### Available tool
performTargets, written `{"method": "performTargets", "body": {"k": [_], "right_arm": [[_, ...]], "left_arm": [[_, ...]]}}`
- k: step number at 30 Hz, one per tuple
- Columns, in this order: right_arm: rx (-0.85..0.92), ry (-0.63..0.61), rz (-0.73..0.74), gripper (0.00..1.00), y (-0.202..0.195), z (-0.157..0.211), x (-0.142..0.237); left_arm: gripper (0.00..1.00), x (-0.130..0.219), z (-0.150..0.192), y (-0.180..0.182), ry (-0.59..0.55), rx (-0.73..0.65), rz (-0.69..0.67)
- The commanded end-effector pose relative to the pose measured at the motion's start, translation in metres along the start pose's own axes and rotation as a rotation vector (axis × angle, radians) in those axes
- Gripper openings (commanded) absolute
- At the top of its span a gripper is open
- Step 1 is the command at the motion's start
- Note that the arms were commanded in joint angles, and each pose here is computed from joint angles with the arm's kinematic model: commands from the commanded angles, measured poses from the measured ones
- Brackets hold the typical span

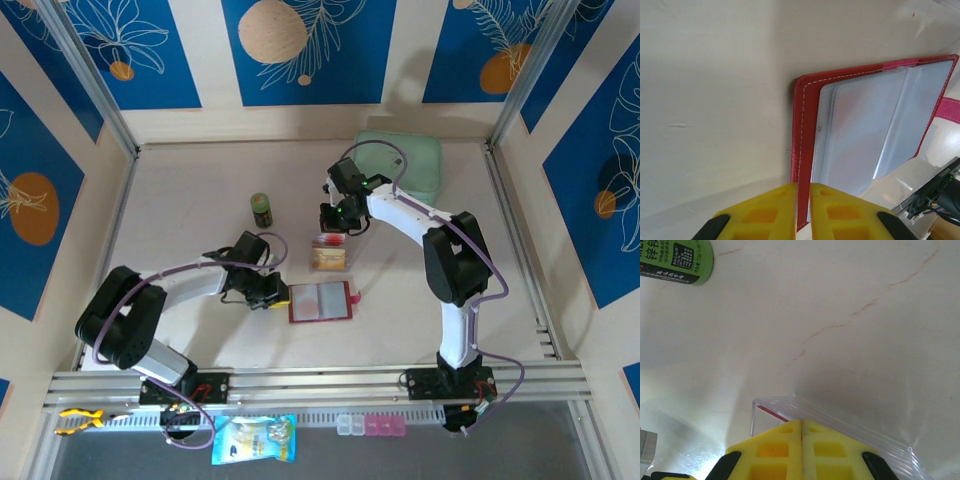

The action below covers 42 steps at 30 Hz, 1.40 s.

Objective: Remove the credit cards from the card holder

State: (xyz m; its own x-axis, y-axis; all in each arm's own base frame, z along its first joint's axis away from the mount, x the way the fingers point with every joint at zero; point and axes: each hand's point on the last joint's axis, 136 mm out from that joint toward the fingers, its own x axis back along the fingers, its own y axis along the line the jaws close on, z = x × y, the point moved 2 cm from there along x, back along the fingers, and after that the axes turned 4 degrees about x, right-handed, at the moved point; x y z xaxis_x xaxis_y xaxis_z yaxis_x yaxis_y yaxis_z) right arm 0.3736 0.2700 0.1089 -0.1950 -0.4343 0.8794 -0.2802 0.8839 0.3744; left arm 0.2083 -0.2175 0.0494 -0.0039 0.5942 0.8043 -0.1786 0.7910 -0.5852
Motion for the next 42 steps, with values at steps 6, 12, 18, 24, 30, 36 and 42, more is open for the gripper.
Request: {"method": "performTargets", "body": {"k": [6,12,18,24,30,36,42], "right_arm": [[-0.006,0.057,0.034,0.04,-0.007,0.010,-0.011],[0.001,0.059,0.032,0.04,-0.005,0.010,-0.011],[0.023,0.012,0.035,0.04,0.003,0.000,0.006],[0.048,-0.027,0.023,0.06,0.018,-0.005,0.026],[0.046,-0.023,-0.027,0.08,0.035,0.008,0.035],[0.016,0.010,-0.100,0.08,0.051,0.036,0.037],[-0.028,0.084,-0.122,0.09,0.059,0.069,0.035]], "left_arm": [[0.14,0.004,0.003,-0.001,0.002,0.003,0.016],[0.14,0.003,0.003,0.000,0.003,0.003,0.016],[0.14,0.004,0.001,-0.002,0.001,0.001,0.017],[0.14,0.003,0.002,-0.003,0.007,0.001,0.020],[0.14,0.002,0.003,-0.003,0.017,-0.001,0.027],[0.12,-0.001,0.005,-0.005,0.030,-0.004,0.035],[0.11,-0.008,0.010,-0.003,0.050,-0.006,0.033]]}}
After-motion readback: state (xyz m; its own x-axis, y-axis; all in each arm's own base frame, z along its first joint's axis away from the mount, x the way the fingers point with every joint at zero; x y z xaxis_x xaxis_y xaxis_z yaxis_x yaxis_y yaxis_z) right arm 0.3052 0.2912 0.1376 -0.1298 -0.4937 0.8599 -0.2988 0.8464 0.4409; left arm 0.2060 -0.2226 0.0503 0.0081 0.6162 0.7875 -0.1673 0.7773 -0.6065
